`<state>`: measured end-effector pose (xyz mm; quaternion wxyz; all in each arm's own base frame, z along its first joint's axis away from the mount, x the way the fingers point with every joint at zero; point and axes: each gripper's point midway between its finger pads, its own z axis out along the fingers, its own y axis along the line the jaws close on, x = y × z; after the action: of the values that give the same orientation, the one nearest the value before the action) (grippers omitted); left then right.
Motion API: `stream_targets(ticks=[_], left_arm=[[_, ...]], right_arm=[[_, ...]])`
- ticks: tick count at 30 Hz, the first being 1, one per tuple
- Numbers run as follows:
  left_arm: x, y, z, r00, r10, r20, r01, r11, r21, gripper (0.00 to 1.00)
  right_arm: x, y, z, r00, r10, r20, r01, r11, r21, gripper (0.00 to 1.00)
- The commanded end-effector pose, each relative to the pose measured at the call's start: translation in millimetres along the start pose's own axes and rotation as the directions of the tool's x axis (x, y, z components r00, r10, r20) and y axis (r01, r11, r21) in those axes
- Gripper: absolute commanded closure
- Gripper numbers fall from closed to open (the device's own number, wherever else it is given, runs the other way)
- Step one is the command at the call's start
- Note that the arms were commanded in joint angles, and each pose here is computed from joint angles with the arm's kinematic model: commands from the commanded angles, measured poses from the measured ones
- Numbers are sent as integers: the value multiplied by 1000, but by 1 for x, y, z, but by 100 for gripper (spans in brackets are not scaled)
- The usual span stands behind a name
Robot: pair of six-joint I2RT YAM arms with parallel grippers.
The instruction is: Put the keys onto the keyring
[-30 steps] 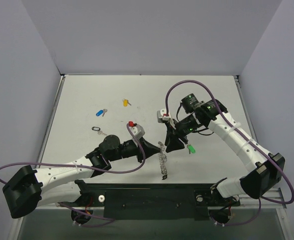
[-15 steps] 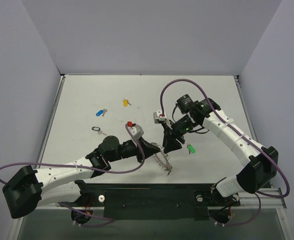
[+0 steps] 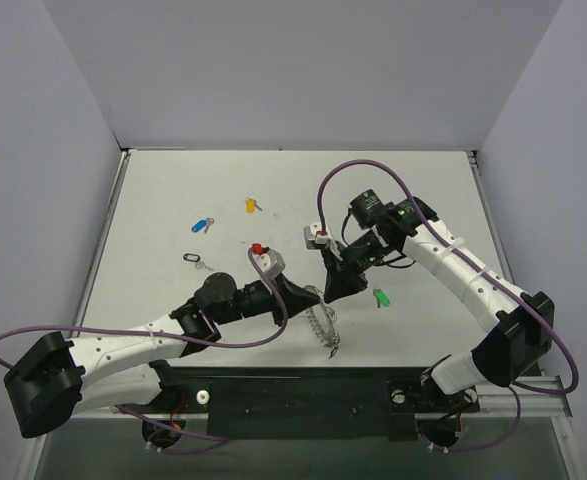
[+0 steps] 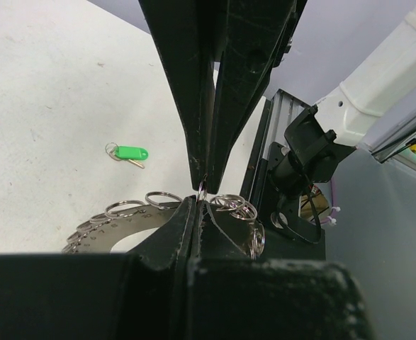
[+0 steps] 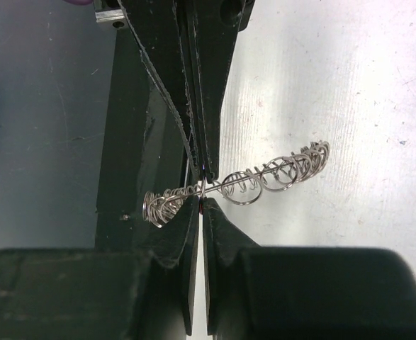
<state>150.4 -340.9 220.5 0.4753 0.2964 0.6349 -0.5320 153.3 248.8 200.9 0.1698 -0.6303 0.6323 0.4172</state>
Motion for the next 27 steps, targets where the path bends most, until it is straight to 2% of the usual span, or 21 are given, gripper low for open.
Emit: stream_targets(ticks=[1, 5, 10, 12, 13, 17, 23, 27], left_arm=[[-35, -13, 0, 992, 27, 123, -31, 999, 38, 100], [-35, -14, 0, 991, 13, 134, -19, 999, 45, 100], [-39, -13, -9, 974, -53, 219, 43, 998, 51, 100], [-38, -12, -13, 966, -79, 246, 68, 996, 53, 94], [-38, -13, -14, 963, -92, 252, 80, 995, 61, 85], [-36, -15, -22, 952, -111, 285, 92, 993, 79, 70], [-41, -13, -32, 937, -101, 333, 84, 994, 65, 60], [-42, -13, -30, 938, -83, 335, 64, 996, 68, 59]], right_arm=[[-4, 8, 4, 1000, 0, 10, 1, 999, -47, 100], [-9, 8, 1, 999, 36, 26, -34, 998, -47, 100], [-15, 13, -8, 991, 62, 117, -52, 995, -87, 100], [-15, 14, -9, 990, 53, 128, -43, 996, -83, 100], [-15, 16, -10, 990, 45, 132, -35, 996, -81, 100], [-16, 18, -11, 989, 37, 141, -26, 996, -80, 100], [-15, 18, -13, 987, 45, 157, -32, 996, -83, 100], [-17, 19, -13, 986, 43, 162, -29, 996, -86, 100]])
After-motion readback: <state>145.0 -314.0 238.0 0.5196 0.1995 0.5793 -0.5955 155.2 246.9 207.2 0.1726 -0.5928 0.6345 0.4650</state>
